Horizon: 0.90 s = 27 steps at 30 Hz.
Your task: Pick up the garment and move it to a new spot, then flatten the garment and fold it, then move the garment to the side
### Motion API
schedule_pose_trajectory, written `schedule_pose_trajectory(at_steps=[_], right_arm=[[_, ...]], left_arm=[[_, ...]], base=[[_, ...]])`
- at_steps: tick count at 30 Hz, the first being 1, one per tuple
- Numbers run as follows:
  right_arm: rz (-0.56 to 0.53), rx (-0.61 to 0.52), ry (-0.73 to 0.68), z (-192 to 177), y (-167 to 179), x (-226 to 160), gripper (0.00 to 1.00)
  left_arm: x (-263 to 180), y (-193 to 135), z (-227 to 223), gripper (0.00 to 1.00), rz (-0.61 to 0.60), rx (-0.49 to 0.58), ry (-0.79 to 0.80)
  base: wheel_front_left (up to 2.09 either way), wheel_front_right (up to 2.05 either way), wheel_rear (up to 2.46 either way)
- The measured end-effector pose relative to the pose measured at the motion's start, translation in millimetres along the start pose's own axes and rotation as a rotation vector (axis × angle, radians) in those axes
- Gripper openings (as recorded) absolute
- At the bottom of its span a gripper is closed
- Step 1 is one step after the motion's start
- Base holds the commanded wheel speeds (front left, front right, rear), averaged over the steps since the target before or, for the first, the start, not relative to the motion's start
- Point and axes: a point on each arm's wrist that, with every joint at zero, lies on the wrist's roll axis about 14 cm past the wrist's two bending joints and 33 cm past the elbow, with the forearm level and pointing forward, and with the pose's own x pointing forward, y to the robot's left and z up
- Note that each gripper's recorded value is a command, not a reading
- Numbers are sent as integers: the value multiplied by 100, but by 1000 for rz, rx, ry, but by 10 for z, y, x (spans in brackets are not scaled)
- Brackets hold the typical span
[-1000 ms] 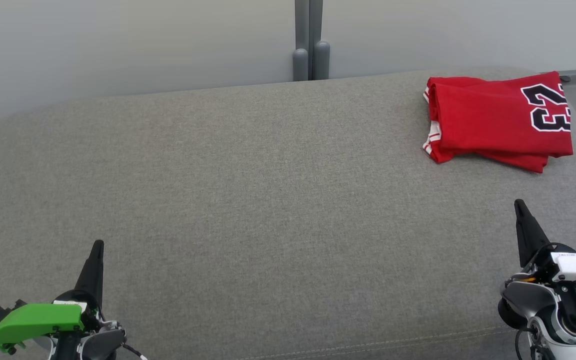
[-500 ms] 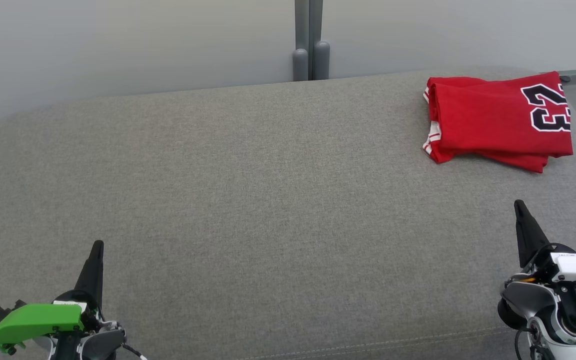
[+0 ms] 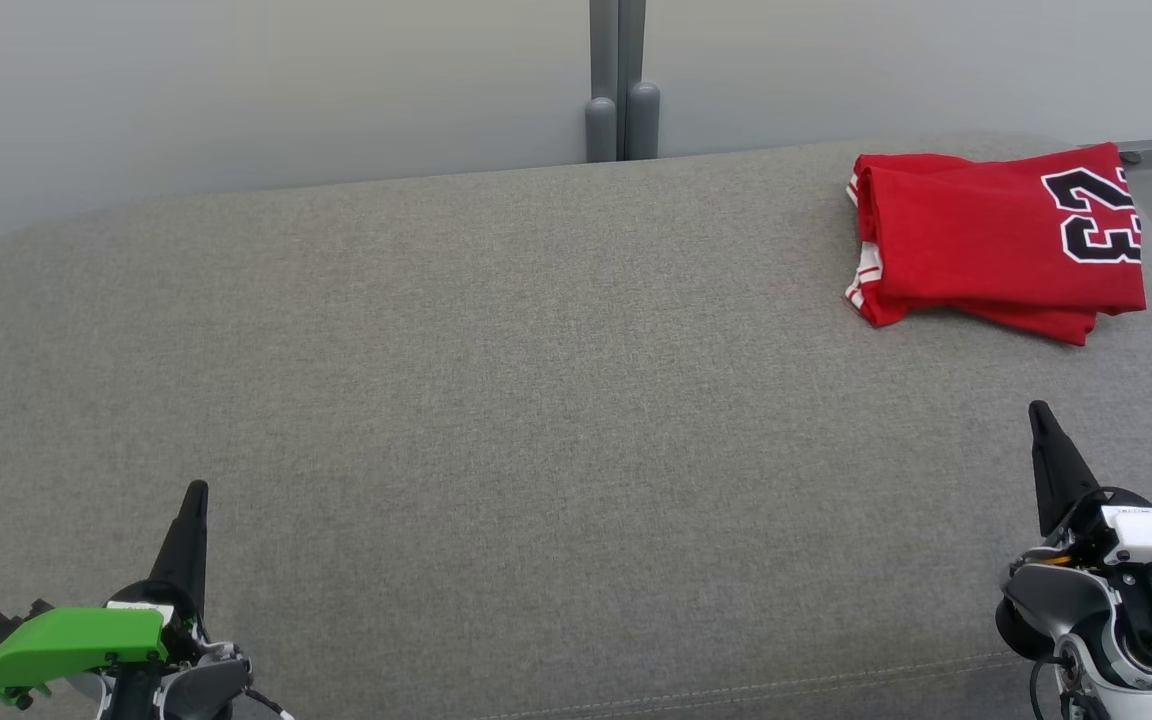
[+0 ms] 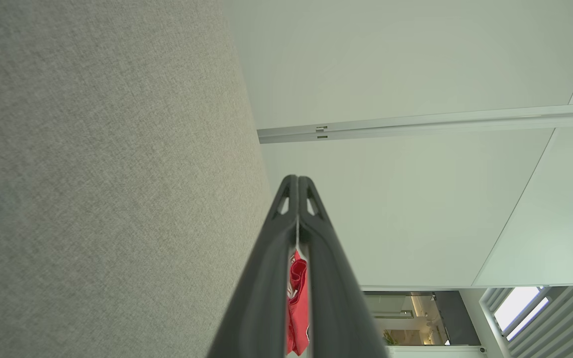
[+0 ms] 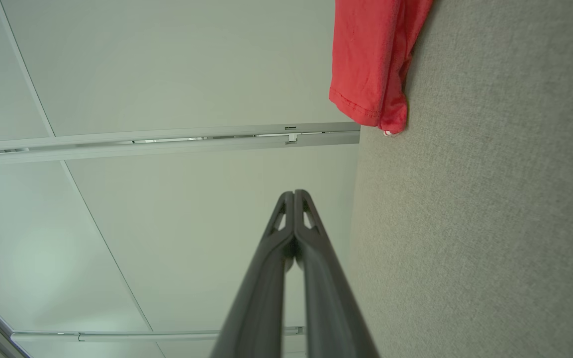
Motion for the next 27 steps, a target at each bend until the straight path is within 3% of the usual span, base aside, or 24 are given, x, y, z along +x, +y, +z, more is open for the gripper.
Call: schedule_pose_trajectory(at_steps=[27], right_arm=[[1, 2, 3, -1, -2, -1, 0]], left_arm=[[0, -10, 1, 0, -7, 0, 1]], base=[[0, 0, 0]])
